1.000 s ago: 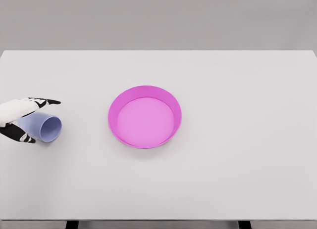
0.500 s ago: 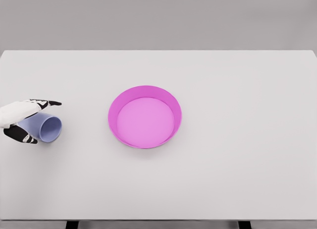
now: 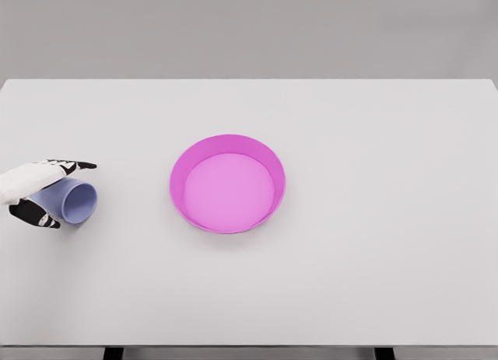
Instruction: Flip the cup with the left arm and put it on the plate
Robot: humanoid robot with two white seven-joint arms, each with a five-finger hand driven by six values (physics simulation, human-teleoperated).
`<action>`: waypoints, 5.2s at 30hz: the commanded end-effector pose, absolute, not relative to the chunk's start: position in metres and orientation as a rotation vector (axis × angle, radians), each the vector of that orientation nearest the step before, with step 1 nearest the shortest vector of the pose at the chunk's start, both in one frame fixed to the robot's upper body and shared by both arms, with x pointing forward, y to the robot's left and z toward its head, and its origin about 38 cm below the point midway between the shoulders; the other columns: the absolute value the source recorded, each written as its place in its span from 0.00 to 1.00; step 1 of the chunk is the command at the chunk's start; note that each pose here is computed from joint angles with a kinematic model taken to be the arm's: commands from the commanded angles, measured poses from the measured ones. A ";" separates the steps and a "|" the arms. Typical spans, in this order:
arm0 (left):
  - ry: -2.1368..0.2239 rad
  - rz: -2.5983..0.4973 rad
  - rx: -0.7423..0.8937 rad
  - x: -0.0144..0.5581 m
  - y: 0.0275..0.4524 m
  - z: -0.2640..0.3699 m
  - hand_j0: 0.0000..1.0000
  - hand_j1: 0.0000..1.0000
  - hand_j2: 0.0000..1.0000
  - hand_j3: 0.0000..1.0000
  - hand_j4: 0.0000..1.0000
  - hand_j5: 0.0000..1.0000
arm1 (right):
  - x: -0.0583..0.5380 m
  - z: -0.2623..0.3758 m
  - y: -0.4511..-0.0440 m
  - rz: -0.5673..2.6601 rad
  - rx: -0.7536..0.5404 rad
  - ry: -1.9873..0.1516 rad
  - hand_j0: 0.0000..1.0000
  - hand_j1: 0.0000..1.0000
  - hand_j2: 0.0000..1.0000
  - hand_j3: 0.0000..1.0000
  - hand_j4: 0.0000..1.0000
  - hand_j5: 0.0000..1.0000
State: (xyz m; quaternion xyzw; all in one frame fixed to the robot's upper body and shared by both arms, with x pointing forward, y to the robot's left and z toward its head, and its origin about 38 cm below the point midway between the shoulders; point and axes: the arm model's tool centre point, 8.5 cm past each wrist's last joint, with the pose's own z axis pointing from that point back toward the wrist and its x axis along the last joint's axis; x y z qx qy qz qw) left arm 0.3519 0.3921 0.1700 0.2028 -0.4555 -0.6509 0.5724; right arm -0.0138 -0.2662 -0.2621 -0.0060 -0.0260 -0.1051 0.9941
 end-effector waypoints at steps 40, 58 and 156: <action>-1.071 -1.460 0.456 0.356 0.388 0.166 0.71 0.71 0.71 0.71 0.71 0.71 | -0.014 -0.262 -0.266 -0.211 -0.012 -0.052 1.00 1.00 1.00 1.00 1.00 1.00; -1.429 -1.118 0.086 0.379 0.353 0.198 0.71 0.71 0.71 0.71 0.71 0.71 | -0.014 -0.262 -0.266 -0.211 -0.012 -0.052 1.00 1.00 1.00 1.00 1.00 1.00; -1.618 -0.611 -0.552 0.395 0.214 0.117 1.00 1.00 1.00 1.00 1.00 1.00 | -0.014 -0.262 -0.266 -0.211 -0.012 -0.052 1.00 1.00 1.00 1.00 1.00 1.00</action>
